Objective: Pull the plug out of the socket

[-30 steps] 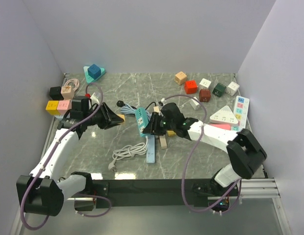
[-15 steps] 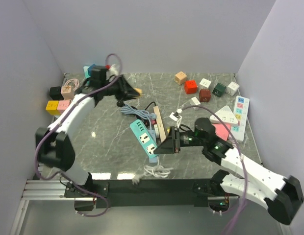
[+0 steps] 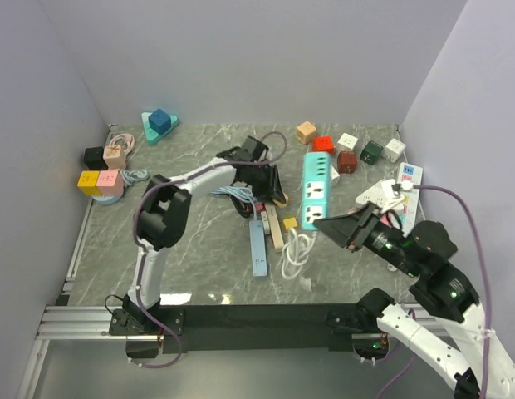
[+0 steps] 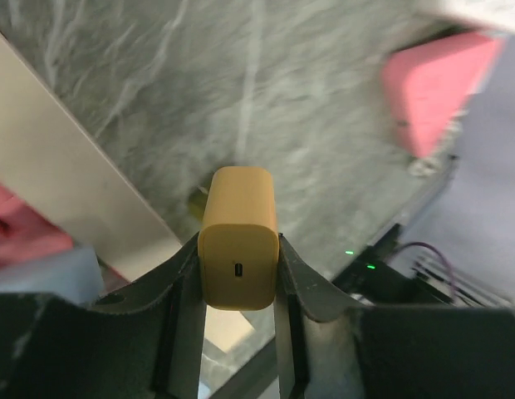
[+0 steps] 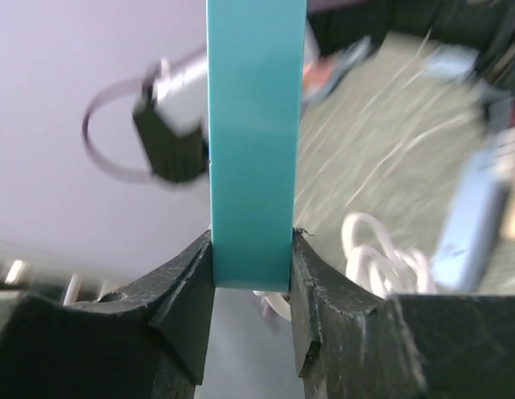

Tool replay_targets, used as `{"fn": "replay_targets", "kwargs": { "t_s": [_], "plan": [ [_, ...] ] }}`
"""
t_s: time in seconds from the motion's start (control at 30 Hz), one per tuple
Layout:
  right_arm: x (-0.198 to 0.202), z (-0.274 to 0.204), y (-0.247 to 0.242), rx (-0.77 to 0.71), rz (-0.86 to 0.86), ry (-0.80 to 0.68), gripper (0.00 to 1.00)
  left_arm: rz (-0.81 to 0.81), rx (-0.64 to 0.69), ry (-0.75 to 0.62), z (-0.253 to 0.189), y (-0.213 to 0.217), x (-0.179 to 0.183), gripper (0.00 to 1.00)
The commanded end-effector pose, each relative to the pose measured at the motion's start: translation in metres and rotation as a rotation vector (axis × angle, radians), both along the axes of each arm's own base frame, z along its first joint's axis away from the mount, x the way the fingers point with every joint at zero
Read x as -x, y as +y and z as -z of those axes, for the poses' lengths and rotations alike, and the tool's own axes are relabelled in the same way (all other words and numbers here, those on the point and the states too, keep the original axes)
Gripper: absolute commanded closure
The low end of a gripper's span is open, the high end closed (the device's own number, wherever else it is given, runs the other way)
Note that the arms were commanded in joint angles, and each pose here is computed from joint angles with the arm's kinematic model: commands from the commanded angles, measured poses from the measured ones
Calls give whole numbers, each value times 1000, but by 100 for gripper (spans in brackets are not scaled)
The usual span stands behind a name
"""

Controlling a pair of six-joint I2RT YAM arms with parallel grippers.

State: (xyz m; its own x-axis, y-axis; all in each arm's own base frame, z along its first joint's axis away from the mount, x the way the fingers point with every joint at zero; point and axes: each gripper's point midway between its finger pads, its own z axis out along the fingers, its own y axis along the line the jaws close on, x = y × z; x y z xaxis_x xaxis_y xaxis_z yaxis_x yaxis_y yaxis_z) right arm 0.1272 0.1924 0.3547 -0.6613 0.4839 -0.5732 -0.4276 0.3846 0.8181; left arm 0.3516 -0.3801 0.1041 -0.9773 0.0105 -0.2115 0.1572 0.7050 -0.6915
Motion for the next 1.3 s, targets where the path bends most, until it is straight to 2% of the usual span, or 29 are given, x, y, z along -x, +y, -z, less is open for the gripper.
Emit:
{"fn": "replay_targets", "kwargs": {
  "t_s": [0.0, 0.2, 0.23, 0.27, 0.33, 0.37, 0.43, 0.47, 0.53, 0.57, 0.77, 0.97, 1.0, 1.03, 1.1, 1.13, 1.27],
  "plan": [
    [-30, -15, -50, 6, 339, -15, 100, 22, -68, -46, 14, -11, 4, 99],
    [-50, 3, -52, 118, 410, 68, 100, 15, -82, -28, 42, -16, 17, 99],
    [-53, 6, -52, 128, 419, 77, 100, 19, -86, -18, 47, -14, 21, 94],
    [-56, 10, -52, 143, 430, 82, 100, 15, -85, -24, 46, -13, 21, 78],
    [-61, 18, -54, 170, 451, 94, 100, 8, -88, -31, 45, -11, 22, 65],
    [-64, 22, -55, 182, 461, 104, 100, 3, -82, -38, 40, -8, 24, 53],
    [-68, 30, -58, 207, 480, 112, 100, -11, -84, -55, 33, -5, 24, 39],
    [-71, 33, -59, 219, 494, 123, 100, -21, -78, -74, 23, -3, 24, 27],
    [-75, 41, -61, 238, 510, 141, 100, -42, -79, -111, 10, 1, 21, 14],
    [-79, 46, -65, 251, 535, 158, 100, -54, -74, -124, 2, 3, 20, 2],
    [-108, 98, -98, 384, 697, 339, 100, -118, 29, -271, -92, 14, 17, 0],
    [-147, 161, -180, 460, 984, 598, 100, -148, 72, -327, -141, 35, 34, 1],
    [-146, 172, -210, 459, 1087, 658, 100, -163, 64, -336, -143, 42, 35, 1],
    [-147, 179, -224, 462, 1125, 690, 100, -191, 41, -314, -132, 53, 36, 1],
    [-148, 197, -247, 486, 1179, 752, 100, -237, 54, -332, -139, 72, 41, 1],
    [-148, 201, -263, 482, 1220, 776, 100, -274, 24, -293, -120, 90, 41, 1],
    [-155, 222, -288, 539, 1245, 858, 100, -351, 16, -267, -105, 134, 49, 1]
  ]
}}
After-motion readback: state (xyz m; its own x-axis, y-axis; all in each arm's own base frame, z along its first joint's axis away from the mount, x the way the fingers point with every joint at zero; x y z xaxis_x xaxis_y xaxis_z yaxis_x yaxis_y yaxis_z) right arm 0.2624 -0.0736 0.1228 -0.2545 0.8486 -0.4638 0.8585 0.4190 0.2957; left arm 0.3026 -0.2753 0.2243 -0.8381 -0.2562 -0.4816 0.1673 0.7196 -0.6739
